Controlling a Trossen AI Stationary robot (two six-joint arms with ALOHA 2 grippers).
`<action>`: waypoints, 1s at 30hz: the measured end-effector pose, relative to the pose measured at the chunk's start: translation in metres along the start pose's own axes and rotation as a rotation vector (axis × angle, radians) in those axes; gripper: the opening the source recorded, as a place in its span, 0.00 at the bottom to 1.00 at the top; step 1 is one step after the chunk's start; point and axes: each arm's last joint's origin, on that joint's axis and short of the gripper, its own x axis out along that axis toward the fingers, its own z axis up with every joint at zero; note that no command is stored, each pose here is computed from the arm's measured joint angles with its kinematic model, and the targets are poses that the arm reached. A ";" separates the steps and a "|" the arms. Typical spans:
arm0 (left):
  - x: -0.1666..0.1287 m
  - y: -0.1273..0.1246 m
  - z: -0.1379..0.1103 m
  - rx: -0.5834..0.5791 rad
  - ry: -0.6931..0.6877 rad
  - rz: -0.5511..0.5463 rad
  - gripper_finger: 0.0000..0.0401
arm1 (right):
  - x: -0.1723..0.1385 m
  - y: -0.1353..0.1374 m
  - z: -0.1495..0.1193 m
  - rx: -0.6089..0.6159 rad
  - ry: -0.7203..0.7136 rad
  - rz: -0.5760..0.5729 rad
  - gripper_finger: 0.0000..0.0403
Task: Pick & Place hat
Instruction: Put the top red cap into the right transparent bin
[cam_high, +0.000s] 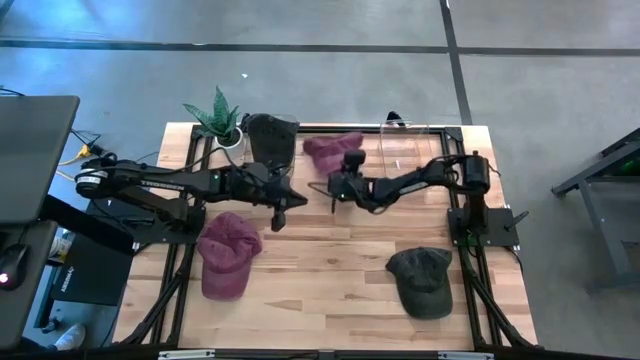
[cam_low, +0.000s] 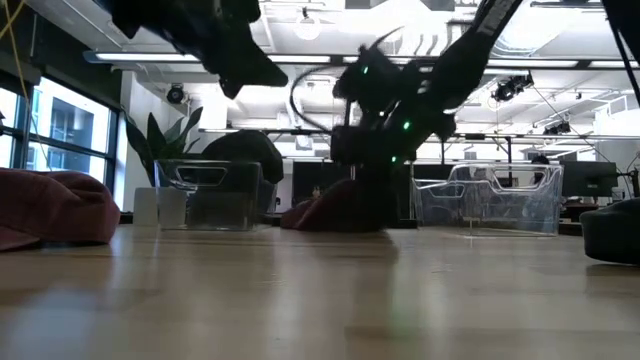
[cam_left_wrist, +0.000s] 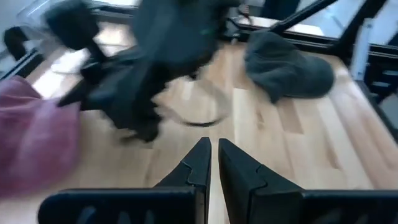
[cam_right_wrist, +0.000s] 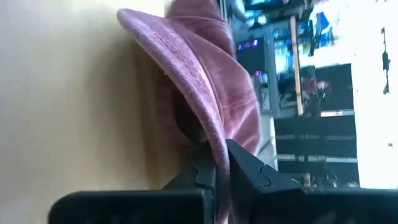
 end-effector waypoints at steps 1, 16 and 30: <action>0.000 0.000 0.001 0.000 -0.010 0.010 0.06 | -0.008 0.002 0.001 -0.001 -0.012 -0.006 0.02; 0.022 -0.004 0.021 -0.016 -0.303 -0.126 0.06 | -0.143 -0.003 -0.027 0.054 -0.032 -0.428 0.01; 0.088 0.029 -0.017 -0.411 -0.239 -0.236 0.34 | -0.163 0.000 -0.048 0.151 -0.118 -0.407 0.01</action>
